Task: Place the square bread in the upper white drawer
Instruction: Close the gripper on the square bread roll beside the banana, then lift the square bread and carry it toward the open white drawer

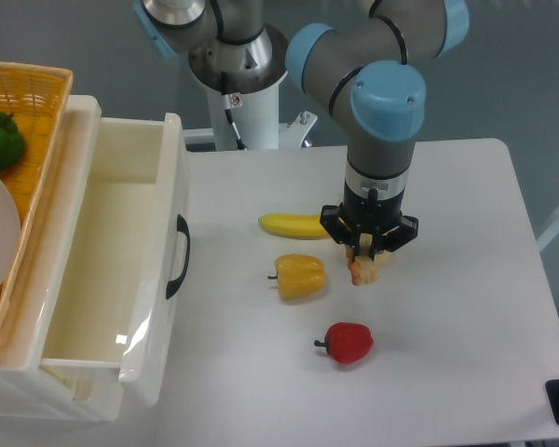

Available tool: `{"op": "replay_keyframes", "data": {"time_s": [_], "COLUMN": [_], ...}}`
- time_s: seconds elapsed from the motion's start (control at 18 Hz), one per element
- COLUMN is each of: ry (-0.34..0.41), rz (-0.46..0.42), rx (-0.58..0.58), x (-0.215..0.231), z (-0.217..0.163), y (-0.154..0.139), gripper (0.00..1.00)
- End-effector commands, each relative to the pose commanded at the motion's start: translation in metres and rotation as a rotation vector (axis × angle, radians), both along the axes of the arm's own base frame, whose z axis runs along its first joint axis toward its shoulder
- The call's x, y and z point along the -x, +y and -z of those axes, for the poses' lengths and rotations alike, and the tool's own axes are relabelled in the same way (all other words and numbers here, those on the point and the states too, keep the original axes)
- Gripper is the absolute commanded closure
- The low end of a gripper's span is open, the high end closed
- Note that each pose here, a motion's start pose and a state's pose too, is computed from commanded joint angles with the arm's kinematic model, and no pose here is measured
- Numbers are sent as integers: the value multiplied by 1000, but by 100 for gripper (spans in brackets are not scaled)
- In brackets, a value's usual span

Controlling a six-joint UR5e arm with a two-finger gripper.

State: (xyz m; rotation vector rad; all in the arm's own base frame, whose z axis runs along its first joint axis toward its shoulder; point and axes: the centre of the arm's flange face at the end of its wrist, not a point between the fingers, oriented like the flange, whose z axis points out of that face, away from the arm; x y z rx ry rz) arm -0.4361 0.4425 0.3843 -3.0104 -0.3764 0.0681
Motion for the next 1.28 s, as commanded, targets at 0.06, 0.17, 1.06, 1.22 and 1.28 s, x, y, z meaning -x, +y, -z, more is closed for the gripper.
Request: {"op": "replay_keyframes", "data": {"time_s": [0.06,0.17,1.06,1.22,1.28], "ry": [1,5,-46,-92,-116], "rz": [-9,-14,-71,-125,-173], "rx": [-2,-8,16,-2,-19], "x": [-4,-10,-36,-63,-72], "z": [-6,-11,-51,-70,-75], "y": [0,7,4,3,5], "gripper": [71,71,71,71,71]}}
